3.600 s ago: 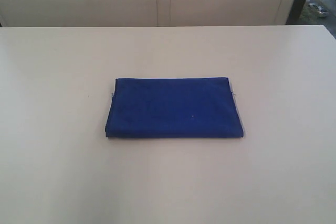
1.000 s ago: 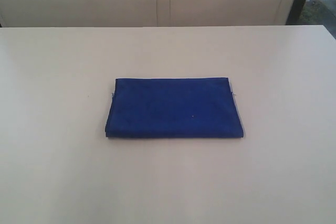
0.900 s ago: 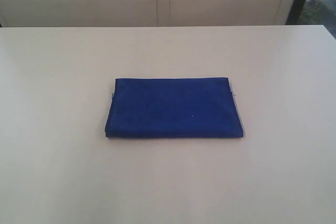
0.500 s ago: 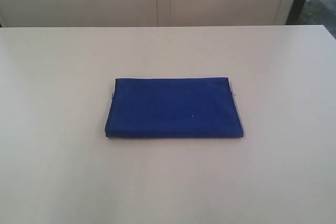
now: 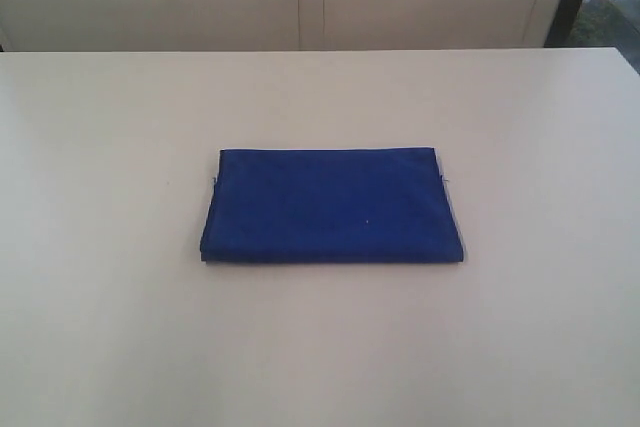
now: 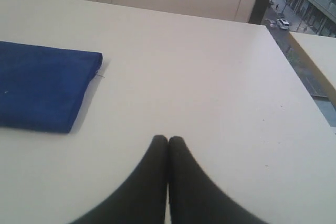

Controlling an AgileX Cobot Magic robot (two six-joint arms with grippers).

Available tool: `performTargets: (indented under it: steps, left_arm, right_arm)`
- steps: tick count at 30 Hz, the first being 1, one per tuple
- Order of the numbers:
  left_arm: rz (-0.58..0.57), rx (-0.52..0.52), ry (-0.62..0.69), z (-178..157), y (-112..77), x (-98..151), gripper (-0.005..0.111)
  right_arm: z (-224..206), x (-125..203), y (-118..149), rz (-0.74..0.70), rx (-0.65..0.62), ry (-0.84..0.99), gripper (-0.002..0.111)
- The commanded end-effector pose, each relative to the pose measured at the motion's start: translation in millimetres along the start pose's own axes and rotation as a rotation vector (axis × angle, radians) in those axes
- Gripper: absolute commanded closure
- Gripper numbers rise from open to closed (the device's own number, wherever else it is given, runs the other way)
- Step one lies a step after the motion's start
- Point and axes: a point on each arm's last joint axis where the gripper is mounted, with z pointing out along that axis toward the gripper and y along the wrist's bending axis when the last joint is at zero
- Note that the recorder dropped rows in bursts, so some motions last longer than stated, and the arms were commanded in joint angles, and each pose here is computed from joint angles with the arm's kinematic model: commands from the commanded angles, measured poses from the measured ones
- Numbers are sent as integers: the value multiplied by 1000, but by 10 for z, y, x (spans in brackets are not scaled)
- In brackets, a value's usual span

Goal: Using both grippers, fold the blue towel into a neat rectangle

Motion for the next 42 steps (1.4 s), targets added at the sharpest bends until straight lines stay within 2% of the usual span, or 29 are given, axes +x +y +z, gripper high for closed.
performTargets:
  steps: [1,9,15,42]
  left_arm:
    - [2,-4,1,-7,-1,13,107]
    - [2,-4,1,-7,-1,13,107]
    - [2,-4,1,-7,-1,13,107]
    - [2,-4,1,-7,-1,13,107]
  right_arm:
    - [31,66,1,-11,5,0,108]
    - [56,96,-1,-15,12,-23,108]
    - [55,100,-33,-115,48,-16,108]
    - [55,101,-32,-109,47,-14,108]
